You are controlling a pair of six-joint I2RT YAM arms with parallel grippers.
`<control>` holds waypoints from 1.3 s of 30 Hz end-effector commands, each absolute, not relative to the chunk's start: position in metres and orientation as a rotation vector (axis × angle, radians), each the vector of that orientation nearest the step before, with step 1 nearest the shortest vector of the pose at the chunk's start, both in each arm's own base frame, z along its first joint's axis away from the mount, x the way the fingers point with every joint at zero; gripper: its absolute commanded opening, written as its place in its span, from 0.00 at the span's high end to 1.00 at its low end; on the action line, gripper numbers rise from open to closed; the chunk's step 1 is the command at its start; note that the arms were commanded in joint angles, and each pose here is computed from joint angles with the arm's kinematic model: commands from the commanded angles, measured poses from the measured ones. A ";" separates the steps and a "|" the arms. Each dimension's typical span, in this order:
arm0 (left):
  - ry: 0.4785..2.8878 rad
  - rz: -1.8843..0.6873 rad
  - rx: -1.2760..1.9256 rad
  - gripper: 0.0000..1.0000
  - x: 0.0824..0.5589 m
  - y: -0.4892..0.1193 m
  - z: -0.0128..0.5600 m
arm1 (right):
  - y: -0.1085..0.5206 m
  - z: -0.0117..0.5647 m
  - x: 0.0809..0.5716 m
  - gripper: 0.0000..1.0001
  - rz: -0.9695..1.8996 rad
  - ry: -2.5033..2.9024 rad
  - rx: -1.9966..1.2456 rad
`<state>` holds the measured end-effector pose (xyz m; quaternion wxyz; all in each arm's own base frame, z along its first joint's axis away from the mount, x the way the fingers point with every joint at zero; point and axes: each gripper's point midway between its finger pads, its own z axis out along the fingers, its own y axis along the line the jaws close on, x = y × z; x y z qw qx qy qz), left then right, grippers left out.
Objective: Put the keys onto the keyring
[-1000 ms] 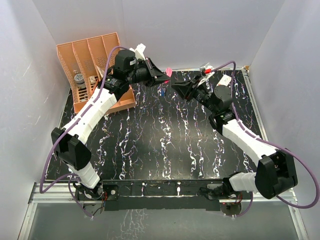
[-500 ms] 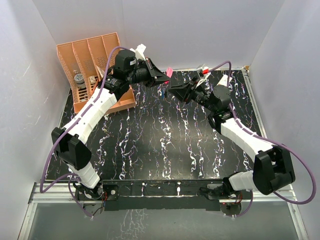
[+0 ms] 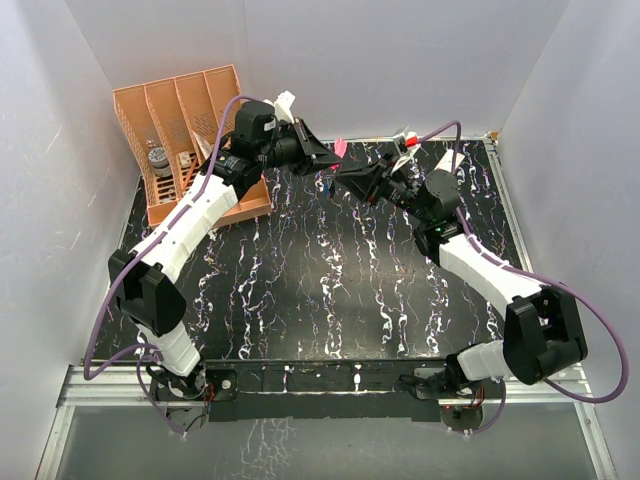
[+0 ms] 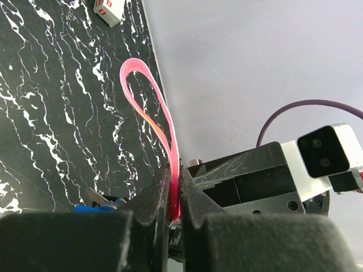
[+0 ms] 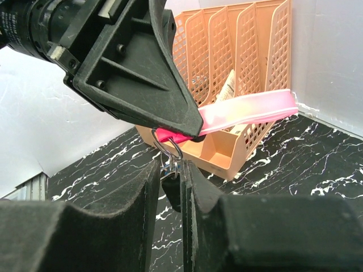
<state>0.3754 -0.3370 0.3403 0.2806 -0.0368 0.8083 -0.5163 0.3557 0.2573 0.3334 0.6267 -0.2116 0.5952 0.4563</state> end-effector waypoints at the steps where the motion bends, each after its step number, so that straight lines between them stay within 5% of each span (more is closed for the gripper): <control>1: 2.129 -1.448 -0.048 1.00 0.364 -0.339 0.362 | 0.259 0.366 0.356 0.81 1.048 1.257 -0.506; 39: 2.159 -1.452 -0.039 1.00 0.355 -0.345 0.356 | 0.258 0.374 0.362 0.85 1.044 1.231 -0.478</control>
